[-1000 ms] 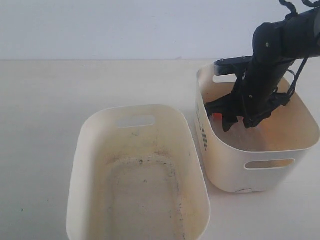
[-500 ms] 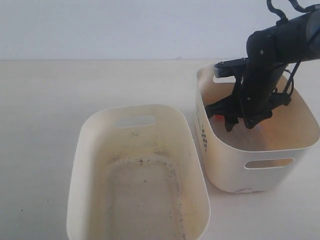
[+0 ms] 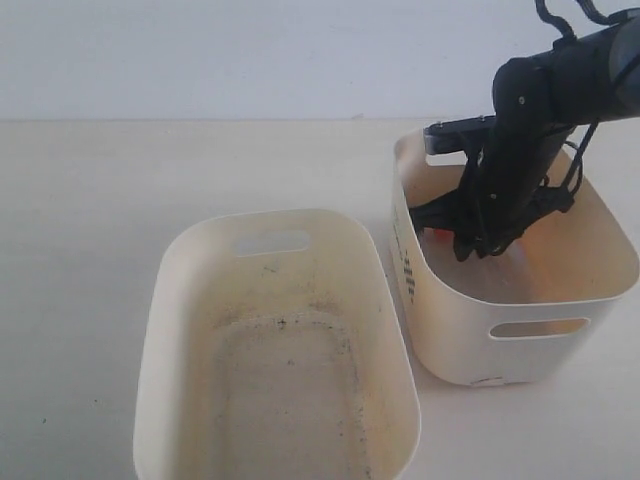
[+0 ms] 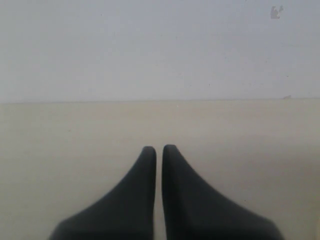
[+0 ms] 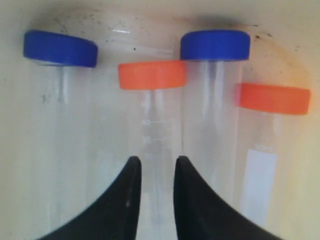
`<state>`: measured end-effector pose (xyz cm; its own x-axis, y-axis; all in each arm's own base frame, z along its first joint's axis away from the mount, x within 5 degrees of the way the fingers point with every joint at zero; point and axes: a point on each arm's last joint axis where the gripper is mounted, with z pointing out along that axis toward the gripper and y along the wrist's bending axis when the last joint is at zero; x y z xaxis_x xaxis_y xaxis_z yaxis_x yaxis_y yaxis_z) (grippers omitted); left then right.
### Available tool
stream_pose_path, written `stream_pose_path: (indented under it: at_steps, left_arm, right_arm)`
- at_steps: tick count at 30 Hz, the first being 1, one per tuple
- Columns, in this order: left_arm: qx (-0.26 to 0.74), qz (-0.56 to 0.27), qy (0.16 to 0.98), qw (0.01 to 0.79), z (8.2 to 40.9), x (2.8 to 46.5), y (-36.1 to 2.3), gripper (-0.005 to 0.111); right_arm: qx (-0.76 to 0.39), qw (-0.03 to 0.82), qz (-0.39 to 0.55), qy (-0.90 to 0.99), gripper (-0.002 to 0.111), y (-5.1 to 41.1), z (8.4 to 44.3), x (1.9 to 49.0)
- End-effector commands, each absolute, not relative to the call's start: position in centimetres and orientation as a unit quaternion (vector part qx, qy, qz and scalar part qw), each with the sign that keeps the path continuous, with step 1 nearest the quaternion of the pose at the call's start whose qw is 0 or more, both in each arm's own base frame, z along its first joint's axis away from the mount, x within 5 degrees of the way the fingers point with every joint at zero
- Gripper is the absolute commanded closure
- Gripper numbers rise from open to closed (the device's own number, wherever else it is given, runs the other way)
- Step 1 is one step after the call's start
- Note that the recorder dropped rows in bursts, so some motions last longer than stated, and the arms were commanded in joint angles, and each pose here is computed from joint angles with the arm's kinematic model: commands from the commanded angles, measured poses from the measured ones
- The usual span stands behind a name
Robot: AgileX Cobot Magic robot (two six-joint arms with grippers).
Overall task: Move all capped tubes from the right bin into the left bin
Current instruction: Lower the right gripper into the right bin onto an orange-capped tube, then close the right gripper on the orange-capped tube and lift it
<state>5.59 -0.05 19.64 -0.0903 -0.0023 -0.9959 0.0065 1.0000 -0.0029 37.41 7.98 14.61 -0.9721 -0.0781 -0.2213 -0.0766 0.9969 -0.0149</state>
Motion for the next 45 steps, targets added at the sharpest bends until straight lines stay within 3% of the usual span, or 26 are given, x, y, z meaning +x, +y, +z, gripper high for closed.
stream_pose_path:
  at_steps: [1,4,8,10,12,21,26,31,45]
  left_arm:
    - [0.001,-0.008,0.736,0.677,19.8,5.6,-0.1,0.103]
    - [0.001,-0.008,0.736,0.677,19.8,5.6,-0.1,0.103]
    - [0.001,-0.008,0.736,0.677,19.8,5.6,-0.1,0.103]
    - [0.001,-0.008,0.736,0.677,19.8,5.6,-0.1,0.103]
    - [0.001,-0.008,0.736,0.677,19.8,5.6,-0.1,0.103]
    - [0.001,-0.008,0.736,0.677,19.8,5.6,-0.1,0.103]
    - [0.001,-0.008,0.736,0.677,19.8,5.6,-0.1,0.103]
    - [0.001,-0.008,0.736,0.677,19.8,5.6,-0.1,0.103]
    - [0.001,-0.008,0.736,0.677,19.8,5.6,-0.1,0.103]
  right_arm:
    - [-0.049,0.083,-0.017,0.995,0.091,7.3,13.4,37.1]
    - [-0.057,0.081,-0.018,0.995,0.084,7.3,13.4,37.1]
    - [-0.051,0.08,-0.008,0.995,0.056,7.5,13.4,37.1]
    - [-0.051,0.083,-0.003,0.995,0.05,7.6,13.4,37.1]
    - [-0.048,0.085,0.0,0.995,0.052,7.6,13.4,37.1]
    - [-0.047,0.074,0.0,0.996,0.083,7.6,12.5,37.2]
    - [-0.047,0.079,0.001,0.996,0.109,7.7,12.9,37.2]
    - [-0.046,0.111,0.007,0.993,0.108,7.6,15.3,37.1]
    - [-0.039,0.224,0.025,0.973,0.108,6.9,26.7,33.6]
